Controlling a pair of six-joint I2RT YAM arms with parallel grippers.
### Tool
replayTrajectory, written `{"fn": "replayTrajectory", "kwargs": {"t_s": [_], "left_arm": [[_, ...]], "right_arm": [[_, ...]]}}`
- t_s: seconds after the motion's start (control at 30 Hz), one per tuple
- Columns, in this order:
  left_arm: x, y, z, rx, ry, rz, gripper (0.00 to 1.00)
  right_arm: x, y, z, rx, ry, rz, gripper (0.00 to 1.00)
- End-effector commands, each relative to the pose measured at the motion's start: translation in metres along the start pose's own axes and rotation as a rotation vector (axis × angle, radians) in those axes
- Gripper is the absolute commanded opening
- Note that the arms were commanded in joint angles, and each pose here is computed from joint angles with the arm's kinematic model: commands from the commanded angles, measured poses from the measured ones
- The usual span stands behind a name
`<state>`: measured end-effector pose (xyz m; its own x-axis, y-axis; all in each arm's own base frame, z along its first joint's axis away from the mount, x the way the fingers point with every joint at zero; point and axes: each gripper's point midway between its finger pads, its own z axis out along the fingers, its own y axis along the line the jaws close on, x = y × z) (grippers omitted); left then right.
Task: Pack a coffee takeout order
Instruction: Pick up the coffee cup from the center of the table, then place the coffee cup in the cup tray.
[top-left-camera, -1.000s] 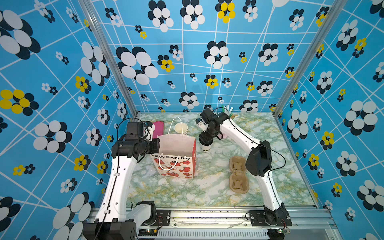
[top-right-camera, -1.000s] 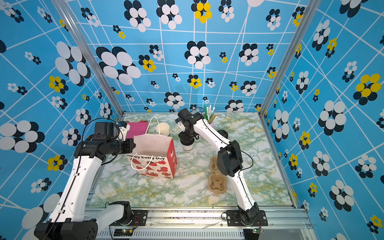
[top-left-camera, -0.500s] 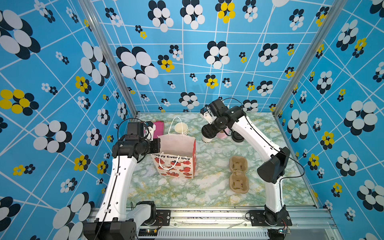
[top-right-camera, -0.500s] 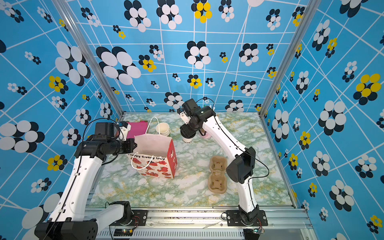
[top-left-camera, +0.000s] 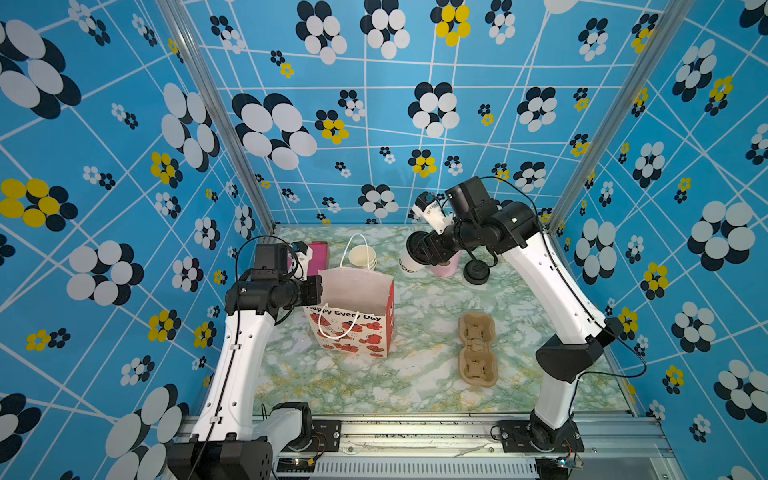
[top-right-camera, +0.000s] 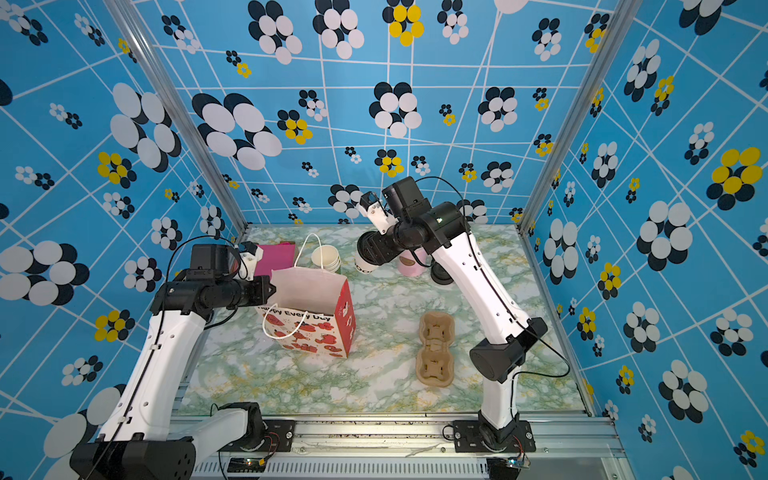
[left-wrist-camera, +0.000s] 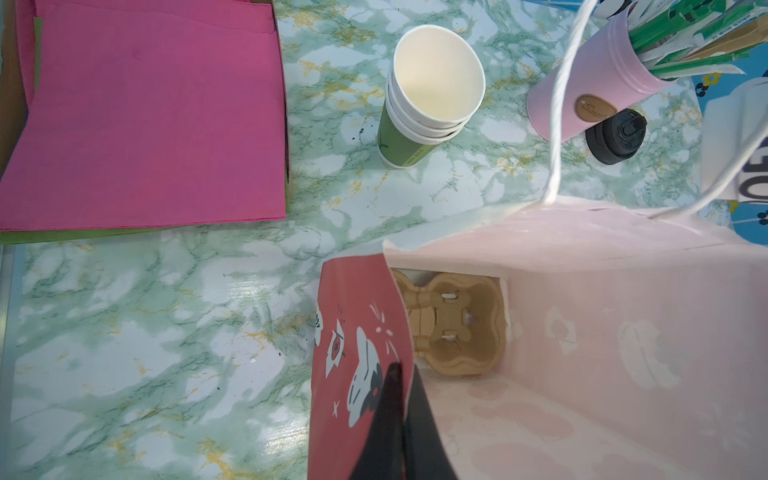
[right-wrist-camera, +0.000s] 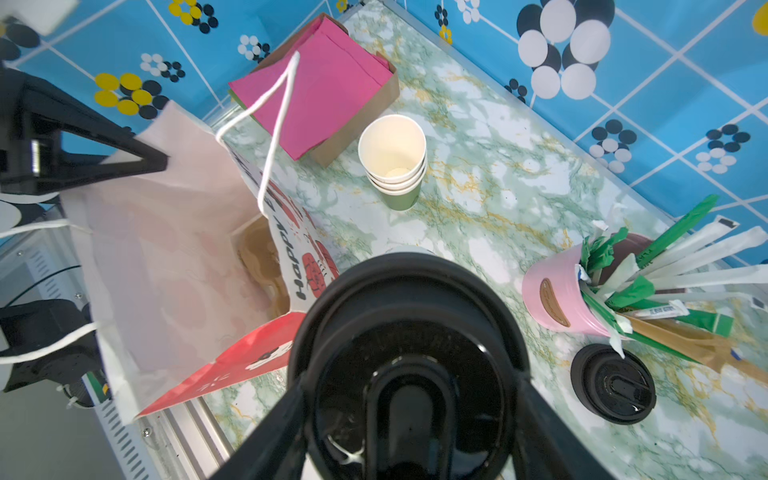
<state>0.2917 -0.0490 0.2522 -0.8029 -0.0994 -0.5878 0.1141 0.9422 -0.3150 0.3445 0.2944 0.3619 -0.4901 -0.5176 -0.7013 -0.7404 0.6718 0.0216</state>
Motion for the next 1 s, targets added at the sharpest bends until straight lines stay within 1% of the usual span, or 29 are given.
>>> {"fn": "replayTrajectory", "kwargs": {"t_s": [0.0, 0.27, 0.47, 0.77, 0.97], "left_arm": [[0.004, -0.003, 0.006, 0.03, 0.018, -0.02, 0.04], [0.001, -0.009, 0.007, 0.052, 0.011, -0.019, 0.03], [-0.002, -0.013, 0.009, 0.072, 0.003, -0.02, 0.03], [-0.005, -0.019, 0.011, 0.094, 0.004, -0.018, 0.03], [-0.007, -0.022, 0.011, 0.101, 0.0, -0.015, 0.03]], "right_arm": [[-0.002, 0.018, -0.023, -0.056, -0.016, 0.002, 0.53], [-0.013, 0.048, -0.042, -0.115, -0.054, -0.055, 0.54], [-0.017, 0.073, -0.047, -0.173, -0.068, -0.092, 0.54], [-0.017, 0.103, -0.042, -0.238, -0.058, -0.126, 0.55], [-0.012, 0.112, -0.027, -0.246, -0.019, -0.144, 0.55]]}}
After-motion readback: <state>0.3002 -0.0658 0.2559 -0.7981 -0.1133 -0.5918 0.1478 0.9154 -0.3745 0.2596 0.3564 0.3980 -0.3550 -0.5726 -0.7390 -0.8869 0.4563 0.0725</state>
